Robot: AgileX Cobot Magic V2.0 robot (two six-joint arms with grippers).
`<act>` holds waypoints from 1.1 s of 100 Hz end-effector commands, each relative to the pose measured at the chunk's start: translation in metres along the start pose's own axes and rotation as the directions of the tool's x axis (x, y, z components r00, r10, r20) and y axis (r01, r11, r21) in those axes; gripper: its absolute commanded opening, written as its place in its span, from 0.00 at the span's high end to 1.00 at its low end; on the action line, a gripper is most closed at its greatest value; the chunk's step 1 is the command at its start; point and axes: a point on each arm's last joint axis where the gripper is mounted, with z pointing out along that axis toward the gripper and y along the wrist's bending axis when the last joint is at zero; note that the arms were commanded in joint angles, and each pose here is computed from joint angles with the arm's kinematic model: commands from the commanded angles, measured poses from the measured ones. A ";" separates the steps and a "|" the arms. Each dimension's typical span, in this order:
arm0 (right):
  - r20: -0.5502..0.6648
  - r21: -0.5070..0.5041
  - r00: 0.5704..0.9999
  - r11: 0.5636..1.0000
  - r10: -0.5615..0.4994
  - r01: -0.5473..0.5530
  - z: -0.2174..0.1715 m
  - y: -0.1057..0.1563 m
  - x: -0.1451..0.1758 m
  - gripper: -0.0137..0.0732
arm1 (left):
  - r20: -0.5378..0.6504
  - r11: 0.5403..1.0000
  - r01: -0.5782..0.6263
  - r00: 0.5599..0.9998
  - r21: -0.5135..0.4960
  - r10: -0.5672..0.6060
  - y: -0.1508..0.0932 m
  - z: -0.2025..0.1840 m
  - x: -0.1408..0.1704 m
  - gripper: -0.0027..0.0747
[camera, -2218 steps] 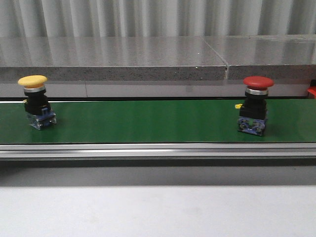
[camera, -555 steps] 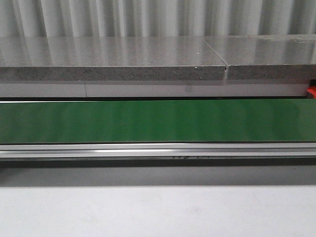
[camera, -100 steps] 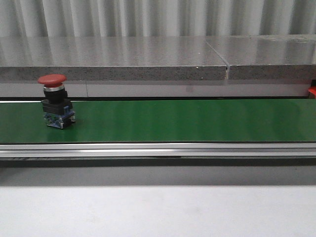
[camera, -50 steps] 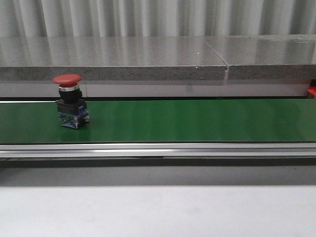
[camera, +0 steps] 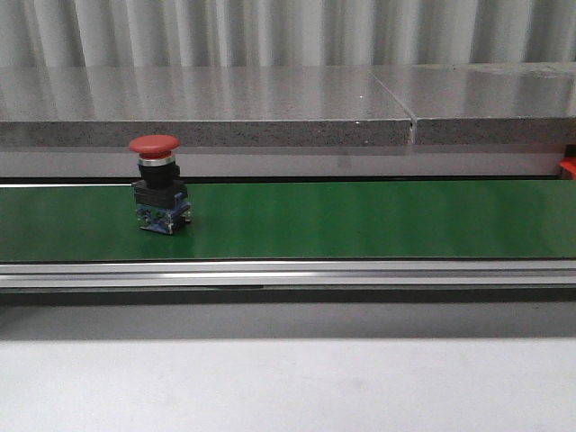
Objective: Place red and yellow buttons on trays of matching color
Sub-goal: 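Grasp a yellow-capped button with the left gripper, then place the yellow button on the belt and open the left gripper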
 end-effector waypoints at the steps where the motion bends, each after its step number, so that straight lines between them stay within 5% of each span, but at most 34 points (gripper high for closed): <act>1: 0.089 0.015 0.996 1.000 -0.007 0.006 -0.004 -0.001 -0.013 0.92 | 0.092 1.000 0.014 0.996 0.019 -0.016 -0.004 -0.003 -0.016 0.99; 34: 0.089 0.015 0.996 1.000 -0.007 0.006 -0.004 -0.001 -0.013 0.92 | 0.045 1.000 0.015 0.999 0.017 -0.016 -0.004 0.014 -0.016 0.95; 43: 0.089 0.015 0.996 1.000 -0.007 0.006 -0.004 -0.001 -0.013 0.92 | 0.036 1.000 0.015 0.999 0.016 -0.015 -0.003 0.014 -0.015 0.79; 60: 0.089 0.015 0.996 1.000 -0.007 0.006 -0.004 -0.001 -0.013 0.92 | 0.012 1.000 0.018 1.000 0.018 -0.018 -0.004 0.014 -0.013 0.30; 67: 0.089 0.015 0.996 1.000 -0.007 0.006 -0.004 -0.001 -0.013 0.92 | 0.012 0.999 0.033 0.999 0.027 -0.033 -0.005 0.014 -0.013 0.19; 90: 0.089 0.015 0.996 1.000 -0.007 0.006 -0.004 -0.001 -0.013 0.92 | 0.042 0.999 0.035 0.998 0.034 -0.037 -0.006 0.005 -0.015 0.18; 110: 0.089 0.015 0.996 1.000 -0.007 0.006 -0.004 -0.001 -0.013 0.92 | 0.197 0.995 -0.068 0.979 0.075 0.052 -0.024 -0.037 -0.024 0.18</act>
